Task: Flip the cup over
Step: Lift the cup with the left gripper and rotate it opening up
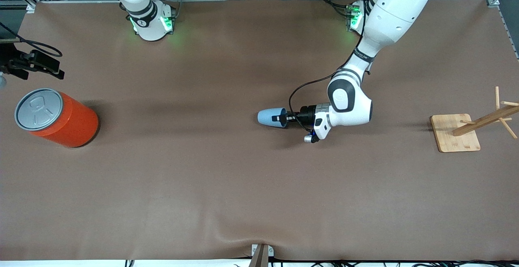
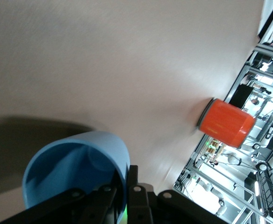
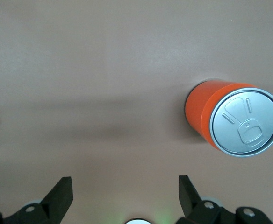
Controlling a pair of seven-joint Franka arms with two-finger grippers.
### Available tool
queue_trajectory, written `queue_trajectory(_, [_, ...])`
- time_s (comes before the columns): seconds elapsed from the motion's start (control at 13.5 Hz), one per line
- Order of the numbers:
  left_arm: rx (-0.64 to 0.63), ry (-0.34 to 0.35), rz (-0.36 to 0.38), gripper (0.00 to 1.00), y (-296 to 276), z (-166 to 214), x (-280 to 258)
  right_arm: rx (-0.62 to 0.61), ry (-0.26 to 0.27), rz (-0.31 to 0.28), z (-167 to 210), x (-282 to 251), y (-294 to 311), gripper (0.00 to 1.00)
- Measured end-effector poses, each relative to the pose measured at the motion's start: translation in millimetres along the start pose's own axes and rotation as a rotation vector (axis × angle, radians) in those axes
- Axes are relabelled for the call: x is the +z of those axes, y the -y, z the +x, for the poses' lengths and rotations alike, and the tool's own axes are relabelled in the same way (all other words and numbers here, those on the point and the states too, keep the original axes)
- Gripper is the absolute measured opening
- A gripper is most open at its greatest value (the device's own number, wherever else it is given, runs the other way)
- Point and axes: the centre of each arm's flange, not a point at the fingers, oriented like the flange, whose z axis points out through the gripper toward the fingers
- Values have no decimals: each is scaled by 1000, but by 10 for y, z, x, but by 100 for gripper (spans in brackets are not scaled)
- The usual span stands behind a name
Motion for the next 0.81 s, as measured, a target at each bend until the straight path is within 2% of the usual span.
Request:
queue_trajectory(0.15, [19,-18,34,6,-329,-8,-257,0,0,0,0,0,-1,100])
queue_trajectory(0.3, [35,-52,151,5,-709,-34,-643,1,0,0,0,0,-3,100])
queue_trajectory(0.52, [97,-157,395,5,-1053,0,-1512,1,0,1,0,0,-3,100])
queue_trajectory(0.81, [203,-251,787,5,-847,184,-2460,0,0,2,0,2,1,100])
